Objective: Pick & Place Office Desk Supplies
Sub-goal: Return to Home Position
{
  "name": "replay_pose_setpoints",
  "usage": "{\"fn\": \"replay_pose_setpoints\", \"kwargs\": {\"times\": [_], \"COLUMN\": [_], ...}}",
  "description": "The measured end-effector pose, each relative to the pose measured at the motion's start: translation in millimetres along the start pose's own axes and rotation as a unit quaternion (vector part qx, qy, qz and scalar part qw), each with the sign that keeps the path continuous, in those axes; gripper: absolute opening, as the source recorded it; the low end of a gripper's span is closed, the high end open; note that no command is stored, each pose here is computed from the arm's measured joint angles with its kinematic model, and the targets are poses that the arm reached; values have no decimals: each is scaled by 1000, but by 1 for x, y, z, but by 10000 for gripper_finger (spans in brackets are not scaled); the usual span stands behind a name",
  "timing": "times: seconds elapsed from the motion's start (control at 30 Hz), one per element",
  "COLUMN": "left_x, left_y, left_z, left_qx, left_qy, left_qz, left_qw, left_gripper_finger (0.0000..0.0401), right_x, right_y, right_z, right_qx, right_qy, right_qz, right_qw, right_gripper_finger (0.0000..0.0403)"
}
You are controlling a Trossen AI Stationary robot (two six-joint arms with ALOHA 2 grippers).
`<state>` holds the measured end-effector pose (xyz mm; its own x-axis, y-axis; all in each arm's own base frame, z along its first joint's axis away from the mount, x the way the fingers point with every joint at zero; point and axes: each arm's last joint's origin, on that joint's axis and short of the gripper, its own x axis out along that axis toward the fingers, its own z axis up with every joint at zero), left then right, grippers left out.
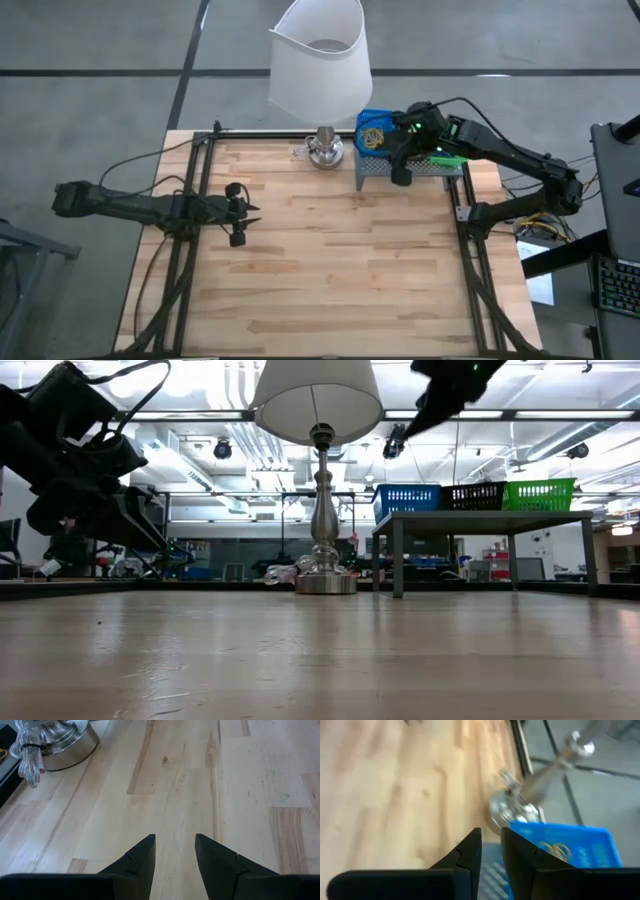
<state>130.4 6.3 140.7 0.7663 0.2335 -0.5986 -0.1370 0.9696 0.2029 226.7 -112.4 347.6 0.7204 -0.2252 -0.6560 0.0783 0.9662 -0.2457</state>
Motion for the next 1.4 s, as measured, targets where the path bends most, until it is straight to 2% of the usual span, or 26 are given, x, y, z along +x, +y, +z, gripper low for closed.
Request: {"fn": "replay_pose_setpoints", "kwargs": {"times": [0.33,0.4,0.6,0.77,0.93,1.4], "left_x": [0,0,0,0,0,0], "left_y": [0,0,0,0,0,0], "left_z": [0,0,0,0,0,0], "left_qx": [0,0,0,0,0,0], "left_qy": [0,0,0,0,0,0], "left_qz": [0,0,0,0,0,0], "left_qw": [1000,1000,1000,1000,1000,1000], "left_gripper_finger": [143,143,143,143,143,143], "right_x": [-21,-20,-10,-4,-6,-47], "right_y": [36,46,81,106,118,116], "right_z": [13,15,16,1,-21,-76], "right_qx": [62,54,37,42,33,58], "right_qy": [-67,-77,-136,-170,-164,-235], "right_qz": [63,55,-20,-32,-35,-32], "right_qw": [994,994,990,984,985,970], "right_gripper_finger": [72,72,72,70,70,70]}}
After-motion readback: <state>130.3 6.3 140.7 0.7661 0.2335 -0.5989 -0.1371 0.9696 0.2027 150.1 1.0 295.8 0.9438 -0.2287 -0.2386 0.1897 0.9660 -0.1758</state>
